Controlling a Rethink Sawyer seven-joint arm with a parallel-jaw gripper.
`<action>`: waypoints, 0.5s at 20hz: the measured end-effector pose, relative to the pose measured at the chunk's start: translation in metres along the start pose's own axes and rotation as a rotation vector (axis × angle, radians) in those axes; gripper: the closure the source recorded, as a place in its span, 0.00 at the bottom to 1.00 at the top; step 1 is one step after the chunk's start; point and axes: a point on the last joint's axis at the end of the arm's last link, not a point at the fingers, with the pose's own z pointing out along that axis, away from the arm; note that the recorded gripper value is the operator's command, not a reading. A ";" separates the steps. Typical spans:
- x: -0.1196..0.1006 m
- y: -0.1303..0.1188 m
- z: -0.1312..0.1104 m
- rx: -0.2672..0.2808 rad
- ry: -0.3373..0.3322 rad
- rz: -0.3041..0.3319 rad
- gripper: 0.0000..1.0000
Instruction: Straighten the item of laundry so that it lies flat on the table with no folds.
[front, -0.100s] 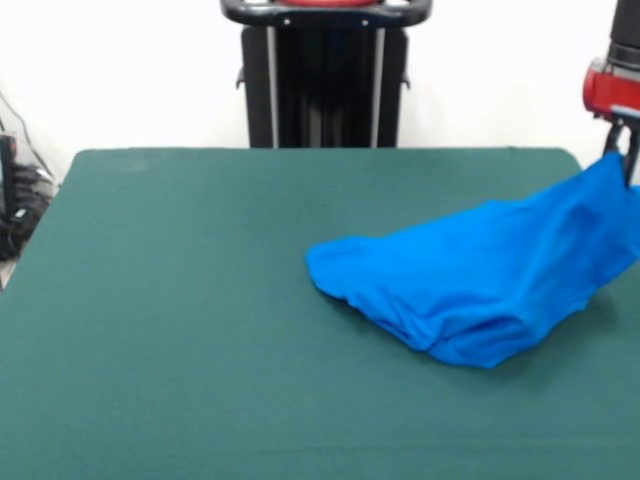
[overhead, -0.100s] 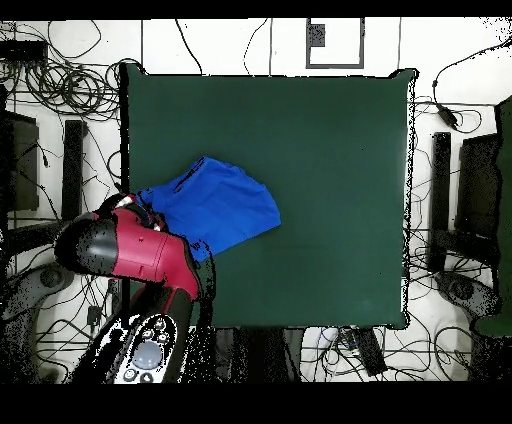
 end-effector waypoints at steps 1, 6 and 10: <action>-0.001 0.001 -0.001 -0.001 -0.005 0.001 1.00; -0.004 0.003 -0.001 0.003 -0.032 -0.012 1.00; 0.001 0.001 0.009 0.016 -0.028 -0.018 1.00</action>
